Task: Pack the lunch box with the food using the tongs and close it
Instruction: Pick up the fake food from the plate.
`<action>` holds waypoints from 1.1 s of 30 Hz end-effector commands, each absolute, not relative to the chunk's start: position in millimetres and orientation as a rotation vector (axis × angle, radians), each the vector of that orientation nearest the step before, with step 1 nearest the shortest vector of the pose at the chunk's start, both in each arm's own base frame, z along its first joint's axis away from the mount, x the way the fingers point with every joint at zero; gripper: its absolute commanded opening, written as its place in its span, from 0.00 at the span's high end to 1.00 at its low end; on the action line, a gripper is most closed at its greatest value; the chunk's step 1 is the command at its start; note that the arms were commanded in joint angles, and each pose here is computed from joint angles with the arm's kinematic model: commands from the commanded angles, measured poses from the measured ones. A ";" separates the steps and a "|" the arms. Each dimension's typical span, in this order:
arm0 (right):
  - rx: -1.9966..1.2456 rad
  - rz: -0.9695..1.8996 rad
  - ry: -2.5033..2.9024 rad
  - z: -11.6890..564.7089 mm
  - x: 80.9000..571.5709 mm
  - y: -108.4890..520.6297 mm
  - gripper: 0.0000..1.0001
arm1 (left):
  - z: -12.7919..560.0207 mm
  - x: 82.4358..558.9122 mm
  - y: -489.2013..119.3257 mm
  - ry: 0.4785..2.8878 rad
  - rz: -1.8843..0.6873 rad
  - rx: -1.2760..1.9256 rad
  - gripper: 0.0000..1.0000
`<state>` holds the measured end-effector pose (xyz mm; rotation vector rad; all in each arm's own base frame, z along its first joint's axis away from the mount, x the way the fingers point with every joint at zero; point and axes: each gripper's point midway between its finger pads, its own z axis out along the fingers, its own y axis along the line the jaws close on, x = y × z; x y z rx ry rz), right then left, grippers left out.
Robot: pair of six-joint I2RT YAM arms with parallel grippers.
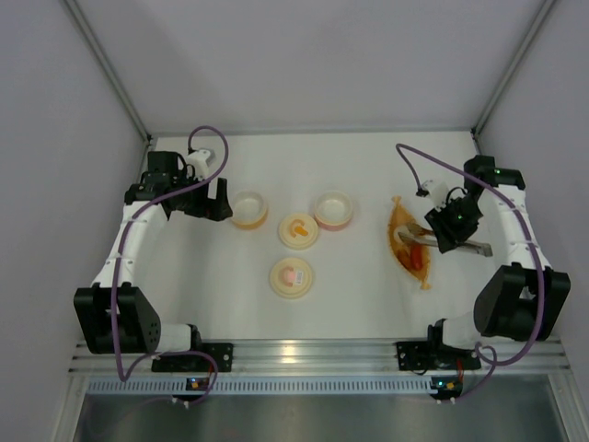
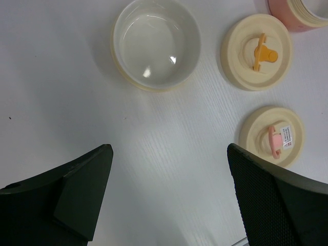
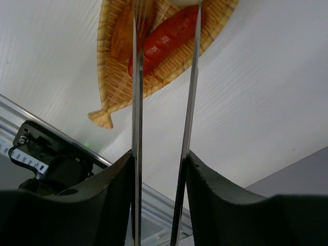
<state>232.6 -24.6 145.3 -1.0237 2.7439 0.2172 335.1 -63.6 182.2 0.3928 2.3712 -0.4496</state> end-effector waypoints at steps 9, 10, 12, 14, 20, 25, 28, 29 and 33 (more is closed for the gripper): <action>-1.017 0.149 2.707 150.5 239.9 -28.8 0.83 | 192.0 335.4 -63.0 2.346 -0.436 0.405 0.02; -1.013 0.141 2.699 153.7 239.8 -29.1 0.86 | 192.1 335.7 -63.5 2.346 -0.437 0.406 0.02; -1.013 0.133 2.686 157.8 240.3 -28.6 0.95 | 193.2 336.3 -63.1 2.344 -0.436 0.402 0.02; -1.007 0.126 2.663 166.4 240.8 -27.6 1.00 | 193.8 336.6 -63.0 2.342 -0.435 0.404 0.02; -0.992 0.155 2.607 186.7 238.8 -18.9 1.00 | 195.9 338.5 -64.1 2.339 -0.443 0.404 0.02; -0.991 0.168 2.592 194.6 236.8 -15.9 1.00 | 196.6 339.1 -64.3 2.337 -0.445 0.404 0.02; -0.987 0.180 2.583 199.0 236.8 -14.0 1.00 | 196.6 338.6 -64.4 2.338 -0.445 0.403 0.02; -0.987 0.187 2.580 200.4 237.0 -12.9 1.00 | 195.8 337.9 -65.0 2.341 -0.448 0.402 0.02; -0.960 0.232 2.561 211.5 241.0 -6.1 1.00 | 195.9 337.9 -64.9 2.339 -0.447 0.404 0.02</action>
